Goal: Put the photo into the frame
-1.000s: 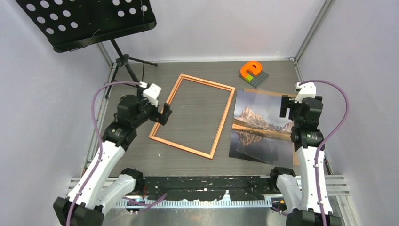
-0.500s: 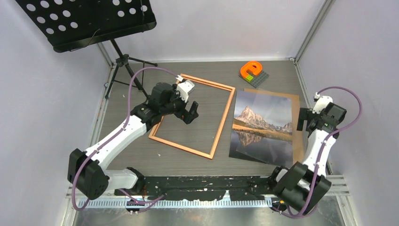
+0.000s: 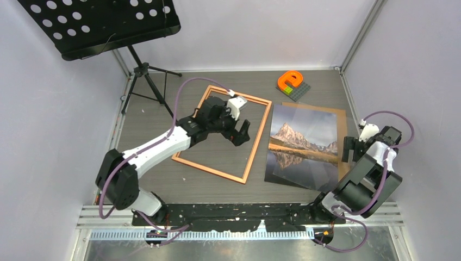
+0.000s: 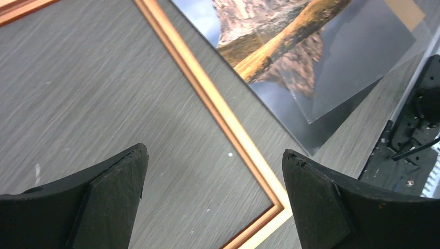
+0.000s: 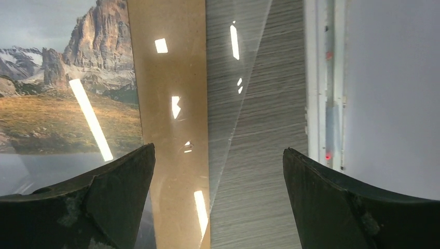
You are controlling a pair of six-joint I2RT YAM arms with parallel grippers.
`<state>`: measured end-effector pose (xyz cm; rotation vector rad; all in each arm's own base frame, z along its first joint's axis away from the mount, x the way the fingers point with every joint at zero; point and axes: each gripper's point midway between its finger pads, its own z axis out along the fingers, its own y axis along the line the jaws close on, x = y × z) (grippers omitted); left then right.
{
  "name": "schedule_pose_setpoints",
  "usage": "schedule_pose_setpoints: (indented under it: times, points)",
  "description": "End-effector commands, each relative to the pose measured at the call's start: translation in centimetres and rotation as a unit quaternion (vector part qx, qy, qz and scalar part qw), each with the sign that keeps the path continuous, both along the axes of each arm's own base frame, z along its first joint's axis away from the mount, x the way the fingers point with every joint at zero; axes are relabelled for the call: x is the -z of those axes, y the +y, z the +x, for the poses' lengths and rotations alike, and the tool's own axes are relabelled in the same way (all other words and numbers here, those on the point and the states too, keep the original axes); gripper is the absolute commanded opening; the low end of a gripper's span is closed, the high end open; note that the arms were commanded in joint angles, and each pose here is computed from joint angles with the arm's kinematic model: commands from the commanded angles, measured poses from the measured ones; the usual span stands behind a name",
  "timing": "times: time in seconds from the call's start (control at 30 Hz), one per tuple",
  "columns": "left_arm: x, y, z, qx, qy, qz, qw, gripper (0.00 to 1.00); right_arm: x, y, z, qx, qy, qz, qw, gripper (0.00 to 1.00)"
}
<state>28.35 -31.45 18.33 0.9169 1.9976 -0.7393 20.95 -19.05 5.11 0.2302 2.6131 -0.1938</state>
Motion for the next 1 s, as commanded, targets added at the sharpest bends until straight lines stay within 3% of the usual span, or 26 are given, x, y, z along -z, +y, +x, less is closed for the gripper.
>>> schedule_pose_setpoints:
  times: [0.0,0.4,0.97]
  points:
    - [-2.4,-4.3,0.2,0.017,0.016,-0.047,0.999,0.99,-0.2,-0.4,1.1,-0.026,-0.011,0.012,1.000,1.00]
    - [2.1,-13.5,0.2,0.052,0.175,-0.021,0.983,0.99,2.9,-0.3,1.5,-0.032,0.018,0.053,0.998,0.96]
    - [6.1,-20.1,0.3,0.071,0.263,-0.025,0.962,0.99,4.2,0.0,2.4,-0.047,0.016,0.083,0.995,0.95]
